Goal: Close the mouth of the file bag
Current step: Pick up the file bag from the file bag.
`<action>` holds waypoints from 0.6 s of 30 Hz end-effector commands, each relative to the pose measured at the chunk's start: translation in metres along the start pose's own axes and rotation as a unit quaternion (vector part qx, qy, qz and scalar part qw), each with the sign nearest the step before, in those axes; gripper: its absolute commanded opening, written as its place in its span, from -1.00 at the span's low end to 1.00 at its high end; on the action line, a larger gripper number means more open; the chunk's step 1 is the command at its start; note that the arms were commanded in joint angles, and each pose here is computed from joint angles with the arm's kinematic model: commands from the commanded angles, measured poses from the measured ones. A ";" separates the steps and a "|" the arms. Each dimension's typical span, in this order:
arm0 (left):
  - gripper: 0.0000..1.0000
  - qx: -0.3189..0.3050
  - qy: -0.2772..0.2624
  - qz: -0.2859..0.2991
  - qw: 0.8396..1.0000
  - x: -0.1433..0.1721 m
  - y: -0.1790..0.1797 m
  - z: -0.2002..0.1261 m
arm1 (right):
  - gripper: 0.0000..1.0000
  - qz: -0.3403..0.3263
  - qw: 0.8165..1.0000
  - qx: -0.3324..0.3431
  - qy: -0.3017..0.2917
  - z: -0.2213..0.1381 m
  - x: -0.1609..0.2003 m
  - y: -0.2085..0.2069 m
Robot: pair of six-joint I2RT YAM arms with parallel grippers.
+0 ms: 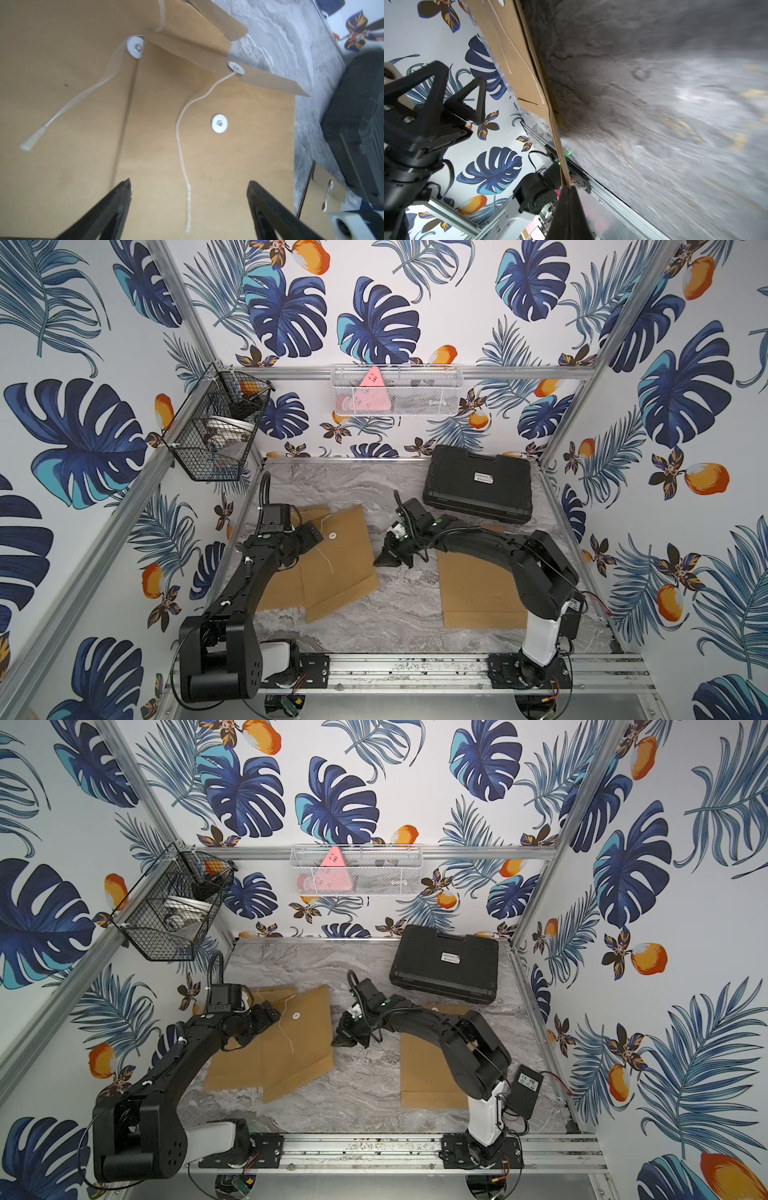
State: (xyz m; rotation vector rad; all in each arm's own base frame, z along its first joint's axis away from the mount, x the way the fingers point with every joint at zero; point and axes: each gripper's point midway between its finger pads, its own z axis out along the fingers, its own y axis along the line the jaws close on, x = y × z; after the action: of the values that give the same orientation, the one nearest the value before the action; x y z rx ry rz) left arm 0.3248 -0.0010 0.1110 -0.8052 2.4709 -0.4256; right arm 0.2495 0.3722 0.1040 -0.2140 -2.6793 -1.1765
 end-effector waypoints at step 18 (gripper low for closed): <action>0.53 0.049 0.181 0.036 0.982 0.121 -0.009 0.045 | -1.00 0.080 0.990 -0.111 0.031 -0.027 0.013 -0.047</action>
State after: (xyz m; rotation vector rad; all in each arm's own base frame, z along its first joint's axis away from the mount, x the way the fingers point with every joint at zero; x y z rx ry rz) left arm 0.2685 -0.0767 0.0336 -0.6260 2.7903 -0.6072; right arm 0.2153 0.3048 0.0685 -0.3737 -2.5189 -1.2144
